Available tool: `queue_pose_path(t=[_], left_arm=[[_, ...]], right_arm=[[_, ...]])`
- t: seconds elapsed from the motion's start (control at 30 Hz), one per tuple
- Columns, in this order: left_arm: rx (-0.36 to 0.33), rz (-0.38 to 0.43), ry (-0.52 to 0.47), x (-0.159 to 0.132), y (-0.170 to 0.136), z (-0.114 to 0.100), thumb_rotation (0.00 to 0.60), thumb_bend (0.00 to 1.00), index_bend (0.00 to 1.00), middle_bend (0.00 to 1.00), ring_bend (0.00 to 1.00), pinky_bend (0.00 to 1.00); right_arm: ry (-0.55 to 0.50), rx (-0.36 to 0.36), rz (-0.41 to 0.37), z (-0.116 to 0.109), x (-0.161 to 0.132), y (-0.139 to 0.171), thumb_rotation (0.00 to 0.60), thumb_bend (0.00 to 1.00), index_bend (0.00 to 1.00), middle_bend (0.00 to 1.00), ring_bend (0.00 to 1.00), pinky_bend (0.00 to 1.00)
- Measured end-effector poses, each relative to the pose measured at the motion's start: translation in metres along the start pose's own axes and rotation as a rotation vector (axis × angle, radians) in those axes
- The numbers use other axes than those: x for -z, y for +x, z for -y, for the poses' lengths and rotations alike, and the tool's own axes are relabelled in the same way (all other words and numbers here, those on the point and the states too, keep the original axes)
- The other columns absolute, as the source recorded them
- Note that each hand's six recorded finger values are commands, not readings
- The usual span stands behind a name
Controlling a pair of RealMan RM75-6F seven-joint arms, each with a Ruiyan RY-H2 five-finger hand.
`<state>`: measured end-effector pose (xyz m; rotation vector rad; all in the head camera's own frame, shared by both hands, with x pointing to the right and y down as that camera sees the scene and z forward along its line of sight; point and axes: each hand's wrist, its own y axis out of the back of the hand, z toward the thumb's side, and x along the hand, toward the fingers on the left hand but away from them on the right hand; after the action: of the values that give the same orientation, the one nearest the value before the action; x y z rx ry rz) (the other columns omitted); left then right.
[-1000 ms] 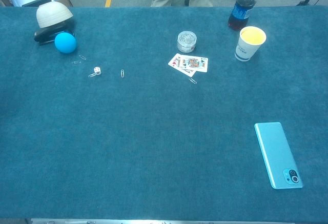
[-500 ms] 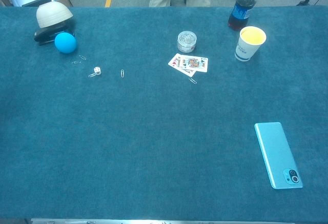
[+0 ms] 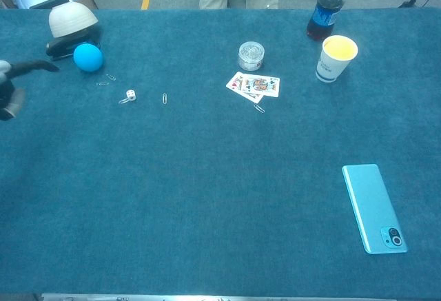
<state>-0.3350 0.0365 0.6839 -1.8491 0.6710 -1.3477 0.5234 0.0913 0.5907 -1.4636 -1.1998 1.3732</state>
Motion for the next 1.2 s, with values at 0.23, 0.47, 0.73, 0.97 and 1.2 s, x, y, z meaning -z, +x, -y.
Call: queue_pose_path(t=[0.23, 0.47, 0.73, 0.97, 1.2], left_arm=[[0.093, 0.043, 0.004, -0.013, 0.024, 0.011, 0.6, 0.87, 0.1, 1.0, 1.0, 0.99], [0.157, 0.068, -0.008, -0.024, 0.043, 0.026, 0.54, 0.88, 0.1, 1.0, 1.0, 0.99], [0.184, 0.1, -0.018, -0.041, 0.061, 0.038, 0.529, 0.88, 0.1, 1.0, 1.0, 0.99], [0.206, 0.104, -0.031, -0.049, 0.079, 0.048, 0.529, 0.88, 0.1, 1.0, 1.0, 0.99], [0.219, 0.101, -0.042, -0.054, 0.094, 0.054, 0.523, 0.88, 0.1, 1.0, 1.0, 0.99]], right_arm=[[0.0, -0.005, -0.01, 0.002, -0.004, -0.003, 0.6, 0.45, 0.28, 0.38, 0.27, 0.35], [0.001, -0.004, -0.005, 0.001, -0.003, -0.002, 0.6, 0.45, 0.28, 0.38, 0.27, 0.35], [0.003, -0.009, 0.003, 0.001, 0.0, -0.002, 0.6, 0.45, 0.28, 0.38, 0.27, 0.35], [0.005, -0.004, 0.012, 0.001, 0.003, -0.001, 0.6, 0.45, 0.28, 0.38, 0.27, 0.35], [0.009, -0.001, 0.023, -0.001, 0.006, 0.0, 0.6, 0.45, 0.28, 0.38, 0.27, 0.35]])
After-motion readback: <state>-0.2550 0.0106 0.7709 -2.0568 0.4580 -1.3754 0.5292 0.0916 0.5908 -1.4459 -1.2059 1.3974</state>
